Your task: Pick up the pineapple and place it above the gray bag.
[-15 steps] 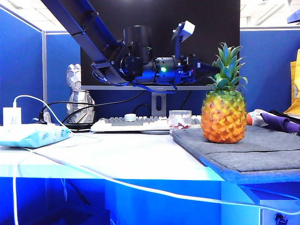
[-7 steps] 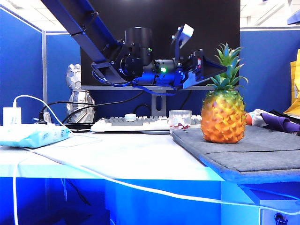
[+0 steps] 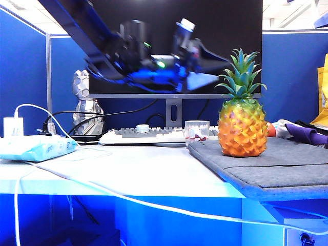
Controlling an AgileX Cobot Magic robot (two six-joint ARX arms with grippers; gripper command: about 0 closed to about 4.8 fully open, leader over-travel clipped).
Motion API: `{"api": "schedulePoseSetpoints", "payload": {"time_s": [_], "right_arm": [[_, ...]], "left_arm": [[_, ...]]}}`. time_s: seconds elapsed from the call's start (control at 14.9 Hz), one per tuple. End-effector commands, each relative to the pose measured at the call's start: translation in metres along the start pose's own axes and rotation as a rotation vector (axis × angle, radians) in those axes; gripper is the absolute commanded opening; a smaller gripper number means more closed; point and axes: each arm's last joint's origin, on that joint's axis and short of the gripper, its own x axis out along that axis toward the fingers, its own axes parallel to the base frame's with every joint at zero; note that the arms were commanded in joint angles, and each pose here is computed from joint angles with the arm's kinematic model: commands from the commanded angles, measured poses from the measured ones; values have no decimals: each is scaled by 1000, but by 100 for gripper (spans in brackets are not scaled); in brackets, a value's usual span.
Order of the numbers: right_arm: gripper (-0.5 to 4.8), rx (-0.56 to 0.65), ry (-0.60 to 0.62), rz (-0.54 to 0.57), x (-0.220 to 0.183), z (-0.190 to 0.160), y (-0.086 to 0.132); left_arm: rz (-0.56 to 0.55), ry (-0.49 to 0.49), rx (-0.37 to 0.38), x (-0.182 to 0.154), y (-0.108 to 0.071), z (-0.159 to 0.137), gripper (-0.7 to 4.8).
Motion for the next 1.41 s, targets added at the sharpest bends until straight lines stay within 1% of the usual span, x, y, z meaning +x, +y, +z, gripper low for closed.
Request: {"api": "schedulePoseSetpoints", "payload": {"time_s": [0.07, 0.13, 0.2, 0.27, 0.34, 0.4, 0.47, 0.54, 0.6, 0.67, 0.74, 0.81, 0.87, 0.94, 1.01, 1.07, 1.14, 1.21, 1.28, 1.34, 1.41], "right_arm": [[479, 12, -10, 14, -1, 2, 1], [479, 12, -10, 18, -1, 2, 1], [479, 9, -13, 17, -1, 3, 1], [479, -4, -34, 17, -1, 5, 1], [479, 2, -81, 18, -1, 11, 2], [479, 21, -126, 24, -2, 16, 2], [479, 19, -160, 42, -2, 20, 4], [479, 13, -186, 54, -2, 24, 6], [479, 7, -205, 78, -3, 26, 8], [479, -2, -228, 103, -6, 29, 11], [479, -25, -258, 117, -11, 32, 16], [479, -49, -288, 108, -18, 35, 20], [479, -67, -310, 104, -25, 36, 25], [479, -80, -326, 98, -33, 36, 30], [479, -92, -341, 91, -40, 36, 35], [479, -109, -360, 86, -48, 35, 41], [479, -121, -381, 69, -53, 35, 44], [479, -133, -402, 52, -58, 36, 48], [479, -142, -420, 40, -61, 36, 50], [479, -144, -432, 22, -63, 36, 51], [479, -142, -432, 22, -63, 36, 51]], "left_arm": [[25, 122, -44, -29, 4, 11, 479], [47, 141, -20, -43, 1, 26, 479], [94, 149, 13, -60, -6, 49, 479], [216, 173, 96, -83, -23, 86, 479], [347, 216, 214, -103, -50, 122, 479], [419, 250, 288, -119, -76, 147, 479], [450, 268, 332, -130, -99, 165, 479], [521, 272, 341, -139, -118, 180, 479], [642, 279, 297, -149, -135, 191, 479], [726, 296, 245, -158, -149, 198, 479], [752, 340, 253, -167, -166, 202, 479], [781, 343, 279, -176, -185, 211, 479], [793, 310, 324, -184, -205, 222, 405], [839, 269, 359, -195, -228, 234, 301], [905, 242, 352, -208, -253, 242, 268], [1027, 233, 298, -223, -279, 245, 268], [1094, 273, 287, -236, -299, 243, 236], [1118, 289, 274, -245, -317, 237, 160], [1124, 269, 273, -254, -334, 226, 136], [1161, 230, 266, -263, -347, 209, 116], [1195, 184, 265, -271, -358, 186, 116]]}}
